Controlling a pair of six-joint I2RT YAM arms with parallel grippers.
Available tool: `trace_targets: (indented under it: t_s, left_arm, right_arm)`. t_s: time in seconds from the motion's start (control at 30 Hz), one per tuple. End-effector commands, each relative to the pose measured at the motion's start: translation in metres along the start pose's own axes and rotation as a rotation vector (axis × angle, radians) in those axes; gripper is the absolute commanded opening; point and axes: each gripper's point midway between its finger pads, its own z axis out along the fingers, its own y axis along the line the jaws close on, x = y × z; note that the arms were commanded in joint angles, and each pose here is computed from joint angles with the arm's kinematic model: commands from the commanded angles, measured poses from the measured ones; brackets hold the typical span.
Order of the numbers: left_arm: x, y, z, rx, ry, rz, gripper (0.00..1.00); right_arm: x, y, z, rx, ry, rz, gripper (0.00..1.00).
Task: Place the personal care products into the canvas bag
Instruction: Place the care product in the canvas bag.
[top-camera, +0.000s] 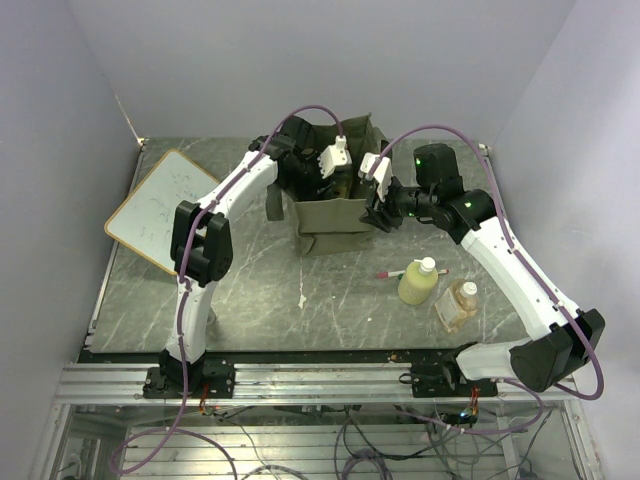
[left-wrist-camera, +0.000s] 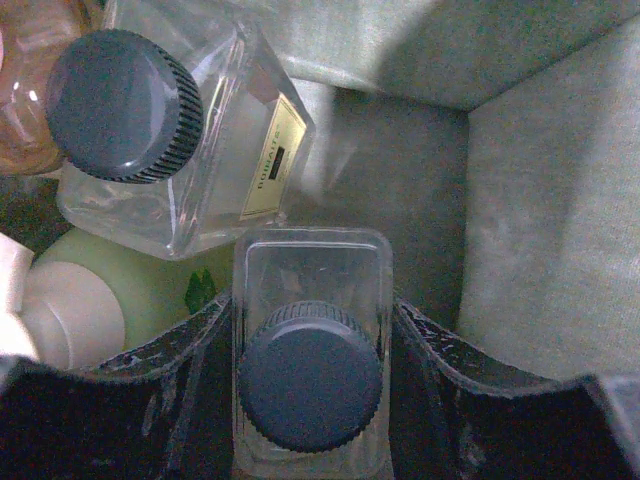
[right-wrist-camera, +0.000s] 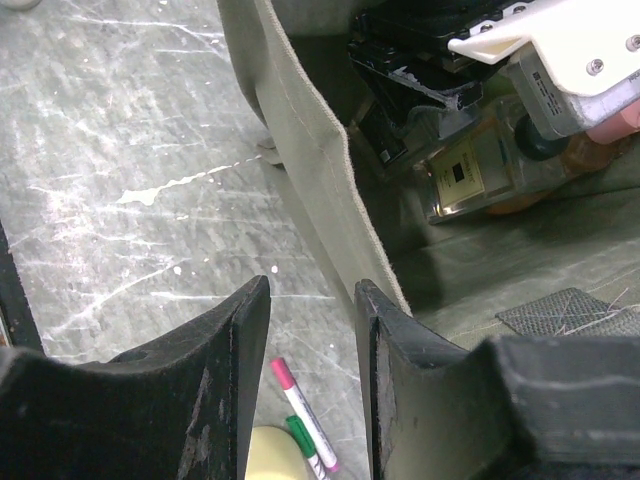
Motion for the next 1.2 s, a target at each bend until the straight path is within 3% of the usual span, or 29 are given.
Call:
trace_targets:
  t_s: [0.0,0.67,0.93,1.17]
  left_arm:
    - [-0.023,0.01,-0.01,-0.057,-0.049,0.005,0.46]
    - [-0.04,0.002,-0.044,-0.118,-0.071,-0.045,0.78]
    - [-0.057,0.0,-0.063,-0.142,-0.112,-0.034,0.86]
    - [-0.072,0.004,-0.083,-0.192,-0.142,-0.014,0.87]
  right_arm:
    - [-0.015,-0.009,-0.008,0.039,-0.038,-0.036,0.4]
    - [-0.018,-0.01,-0.009,0.04,-0.04,-0.034,0.4]
    - [-0.021,-0.011,-0.01,0.04,-0.046,-0.035,0.41]
    - [-0.024,-0.01,-0.012,0.042,-0.054,-0.034,0.42]
